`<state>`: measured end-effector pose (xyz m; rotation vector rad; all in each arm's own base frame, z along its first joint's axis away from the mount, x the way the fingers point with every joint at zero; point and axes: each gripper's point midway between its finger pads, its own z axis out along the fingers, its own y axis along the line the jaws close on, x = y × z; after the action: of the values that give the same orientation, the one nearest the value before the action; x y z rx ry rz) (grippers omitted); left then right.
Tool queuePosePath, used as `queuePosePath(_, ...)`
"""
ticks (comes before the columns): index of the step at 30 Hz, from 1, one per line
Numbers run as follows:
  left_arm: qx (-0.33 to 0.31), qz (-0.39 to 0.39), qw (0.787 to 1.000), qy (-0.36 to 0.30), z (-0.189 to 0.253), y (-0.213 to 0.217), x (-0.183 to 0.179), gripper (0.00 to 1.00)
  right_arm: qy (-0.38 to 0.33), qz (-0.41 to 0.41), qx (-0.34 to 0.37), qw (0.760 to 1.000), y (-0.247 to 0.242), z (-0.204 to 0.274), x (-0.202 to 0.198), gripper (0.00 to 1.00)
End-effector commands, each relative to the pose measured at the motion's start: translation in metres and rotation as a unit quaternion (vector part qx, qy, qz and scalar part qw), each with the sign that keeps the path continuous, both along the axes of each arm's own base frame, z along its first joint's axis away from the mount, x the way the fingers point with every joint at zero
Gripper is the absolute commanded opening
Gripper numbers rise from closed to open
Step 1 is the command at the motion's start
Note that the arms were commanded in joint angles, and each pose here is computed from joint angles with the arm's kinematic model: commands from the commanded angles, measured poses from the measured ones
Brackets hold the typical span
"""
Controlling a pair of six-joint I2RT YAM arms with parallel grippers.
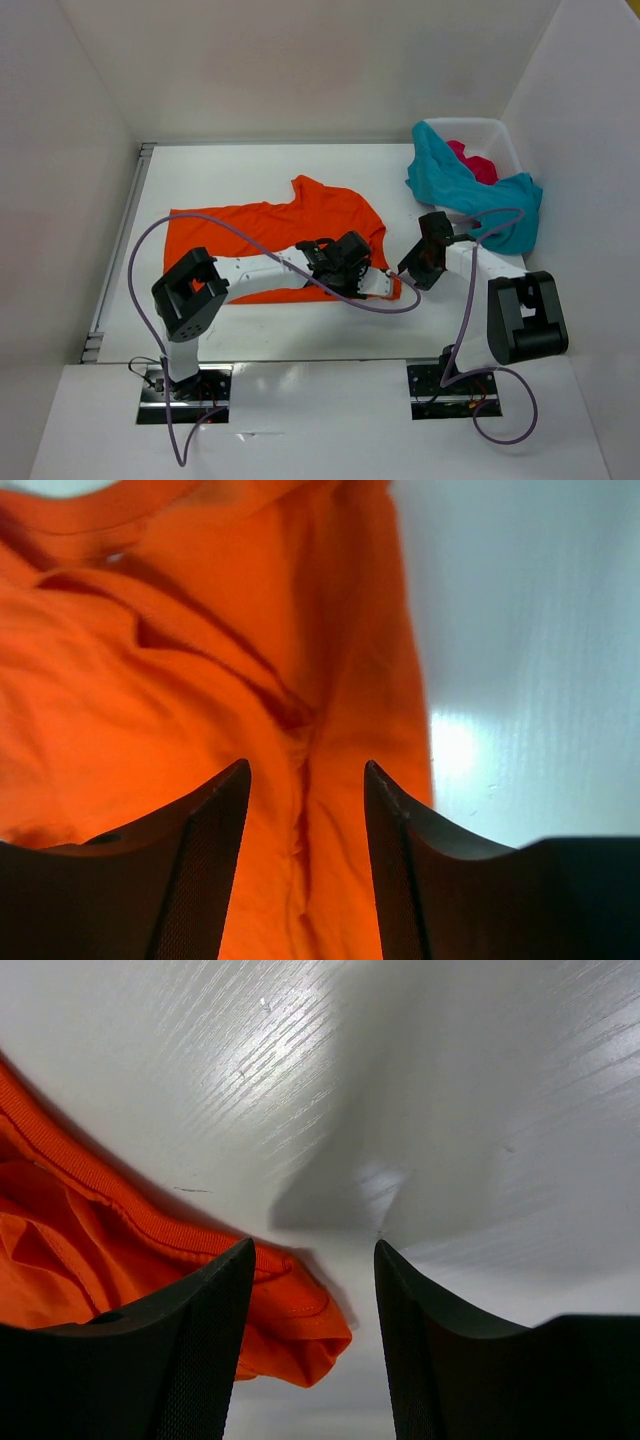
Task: Fold and stack the t-shirts
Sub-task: Fold the flattened tshirt in 1/3 of the way
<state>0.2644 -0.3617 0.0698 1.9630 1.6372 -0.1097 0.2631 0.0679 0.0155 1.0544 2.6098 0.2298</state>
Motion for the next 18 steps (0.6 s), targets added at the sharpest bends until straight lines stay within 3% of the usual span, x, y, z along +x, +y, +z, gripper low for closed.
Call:
queuePosePath(1,-0.016,-0.027,0.998,0.048,-0.008,-0.012,-0.016,0.57,-0.008,0.004,-0.006,1.000,-0.003,-0.002,0.000,0.57)
queuePosePath(3,-0.010,-0.033,0.997,0.066,-0.016,-0.010,-0.023,0.57,-0.014,0.004,-0.005,1.000,-0.003,0.000,0.001,0.57)
queuePosePath(11,-0.015,0.013,1.000,0.024,-0.018,-0.008,0.001,0.54,-0.019,-0.002,-0.007,1.000,-0.004,0.004,0.001,0.57)
queuePosePath(18,0.001,0.020,1.000,0.004,-0.026,0.002,0.016,0.42,-0.019,-0.002,-0.007,1.000,-0.004,0.006,0.000,0.55)
